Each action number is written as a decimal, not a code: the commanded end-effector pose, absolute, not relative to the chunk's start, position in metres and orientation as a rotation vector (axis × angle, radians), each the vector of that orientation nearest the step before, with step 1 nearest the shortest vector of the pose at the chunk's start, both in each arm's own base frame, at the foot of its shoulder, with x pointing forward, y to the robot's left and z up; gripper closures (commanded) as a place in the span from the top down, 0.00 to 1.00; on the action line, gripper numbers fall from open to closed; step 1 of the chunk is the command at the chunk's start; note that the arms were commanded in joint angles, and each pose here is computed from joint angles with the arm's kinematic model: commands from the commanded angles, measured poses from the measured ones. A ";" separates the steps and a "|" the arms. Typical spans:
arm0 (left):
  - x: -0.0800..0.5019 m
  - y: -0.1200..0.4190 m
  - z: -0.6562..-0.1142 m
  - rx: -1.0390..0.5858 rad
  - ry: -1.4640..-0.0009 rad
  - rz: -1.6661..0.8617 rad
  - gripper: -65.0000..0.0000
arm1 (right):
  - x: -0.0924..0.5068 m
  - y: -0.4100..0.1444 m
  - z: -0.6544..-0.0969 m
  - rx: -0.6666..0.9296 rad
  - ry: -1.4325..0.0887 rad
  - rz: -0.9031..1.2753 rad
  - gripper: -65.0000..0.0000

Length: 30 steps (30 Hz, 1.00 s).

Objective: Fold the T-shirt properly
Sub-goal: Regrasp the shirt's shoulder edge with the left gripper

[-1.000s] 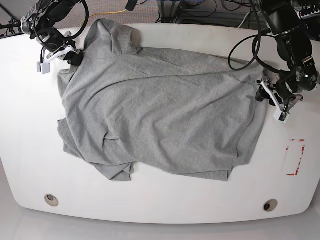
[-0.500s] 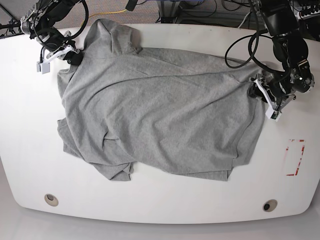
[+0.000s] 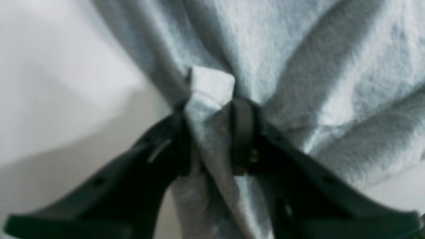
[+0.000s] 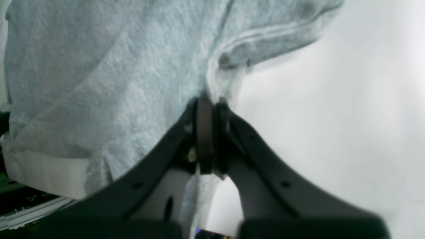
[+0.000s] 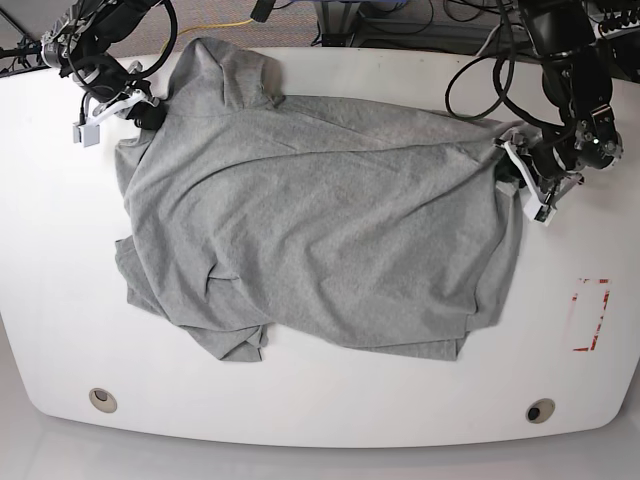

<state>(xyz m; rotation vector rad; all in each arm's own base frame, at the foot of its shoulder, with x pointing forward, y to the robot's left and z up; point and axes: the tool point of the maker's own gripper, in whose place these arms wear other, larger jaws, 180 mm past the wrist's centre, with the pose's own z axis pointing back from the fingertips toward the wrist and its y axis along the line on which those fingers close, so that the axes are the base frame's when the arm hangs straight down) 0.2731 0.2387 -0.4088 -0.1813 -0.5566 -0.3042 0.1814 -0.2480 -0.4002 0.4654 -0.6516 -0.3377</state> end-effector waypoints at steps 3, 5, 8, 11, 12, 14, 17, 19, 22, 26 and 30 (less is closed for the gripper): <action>0.268 0.245 -0.401 -0.135 -0.549 -0.337 0.16 | 0.189 -0.253 -0.391 0.459 -0.692 -0.324 0.00; 0.268 0.244 -0.392 -0.116 -0.571 -0.359 0.16 | 0.189 -0.253 -0.391 0.459 -0.692 -0.324 0.00; 0.268 0.241 -0.379 -0.086 -0.601 -0.391 0.17 | 0.189 -0.253 -0.391 0.459 -0.692 -0.322 0.00; 0.267 0.239 -0.374 -0.073 -0.610 -0.408 0.19 | 0.189 -0.253 -0.391 0.459 -0.692 -0.322 0.00; 0.265 0.240 -0.374 -0.068 -0.605 -0.410 0.19 | 0.189 -0.253 -0.391 0.459 -0.692 -0.322 0.00; 0.264 0.240 -0.372 -0.061 -0.600 -0.414 0.18 | 0.189 -0.253 -0.391 0.459 -0.692 -0.324 0.00; 0.263 0.241 -0.372 -0.058 -0.596 -0.415 0.07 | 0.189 -0.253 -0.391 0.459 -0.692 -0.322 0.00; 0.262 0.247 -0.371 -0.043 -0.587 -0.422 0.00 | 0.189 -0.253 -0.391 0.459 -0.692 -0.322 0.00; 0.257 0.251 -0.373 -0.035 -0.574 -0.427 0.00 | 0.188 -0.253 -0.391 0.459 -0.689 -0.323 0.00; 0.257 0.252 -0.371 -0.028 -0.575 -0.433 0.00 | 0.188 -0.253 -0.391 0.459 -0.689 -0.323 0.00; 0.253 0.256 -0.363 -0.003 -0.590 -0.431 0.00 | 0.188 -0.253 -0.391 0.459 -0.689 -0.323 0.00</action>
